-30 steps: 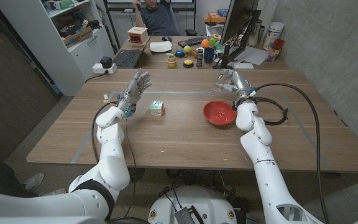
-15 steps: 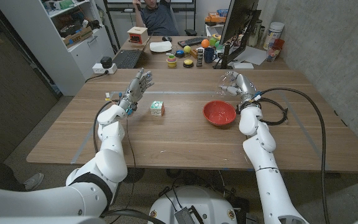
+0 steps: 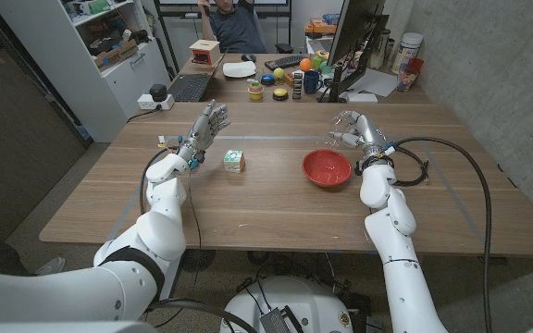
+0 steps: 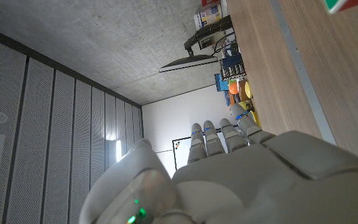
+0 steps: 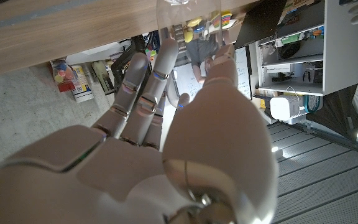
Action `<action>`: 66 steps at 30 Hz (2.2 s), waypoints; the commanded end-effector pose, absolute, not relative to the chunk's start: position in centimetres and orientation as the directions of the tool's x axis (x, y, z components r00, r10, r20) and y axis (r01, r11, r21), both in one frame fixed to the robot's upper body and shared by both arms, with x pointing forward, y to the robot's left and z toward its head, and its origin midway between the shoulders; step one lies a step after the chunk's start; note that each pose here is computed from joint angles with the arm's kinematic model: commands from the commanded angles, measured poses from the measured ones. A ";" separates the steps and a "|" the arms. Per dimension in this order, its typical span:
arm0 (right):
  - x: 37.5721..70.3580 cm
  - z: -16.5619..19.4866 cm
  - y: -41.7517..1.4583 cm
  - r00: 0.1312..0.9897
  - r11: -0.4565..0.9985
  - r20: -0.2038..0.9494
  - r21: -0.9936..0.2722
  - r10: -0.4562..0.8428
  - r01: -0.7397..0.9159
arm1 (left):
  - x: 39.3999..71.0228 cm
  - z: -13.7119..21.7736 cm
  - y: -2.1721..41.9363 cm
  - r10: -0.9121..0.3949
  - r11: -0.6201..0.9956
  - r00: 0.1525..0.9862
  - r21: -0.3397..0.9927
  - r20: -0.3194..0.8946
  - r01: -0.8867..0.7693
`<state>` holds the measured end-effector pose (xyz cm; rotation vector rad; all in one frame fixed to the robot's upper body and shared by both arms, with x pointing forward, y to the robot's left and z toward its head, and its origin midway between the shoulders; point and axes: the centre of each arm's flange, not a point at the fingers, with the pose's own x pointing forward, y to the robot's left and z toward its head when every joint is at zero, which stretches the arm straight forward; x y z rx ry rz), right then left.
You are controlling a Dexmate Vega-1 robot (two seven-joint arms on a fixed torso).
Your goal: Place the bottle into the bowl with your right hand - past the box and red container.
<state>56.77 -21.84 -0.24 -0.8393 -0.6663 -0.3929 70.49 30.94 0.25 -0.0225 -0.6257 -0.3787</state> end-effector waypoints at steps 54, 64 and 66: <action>57.1 -0.7 -21.1 0.884 0.510 0.421 -0.816 0.201 0.273 | 70.6 0.4 31.4 -0.316 0.939 0.750 0.079 0.581 0.334; 57.5 -0.4 -20.5 0.914 0.467 0.344 -0.858 0.218 0.211 | 70.5 0.3 31.7 -0.311 0.941 0.751 0.076 0.583 0.330; 57.6 -0.2 -20.5 0.921 0.456 0.315 -0.871 0.229 0.184 | 70.5 0.2 31.7 -0.309 0.941 0.751 0.074 0.583 0.329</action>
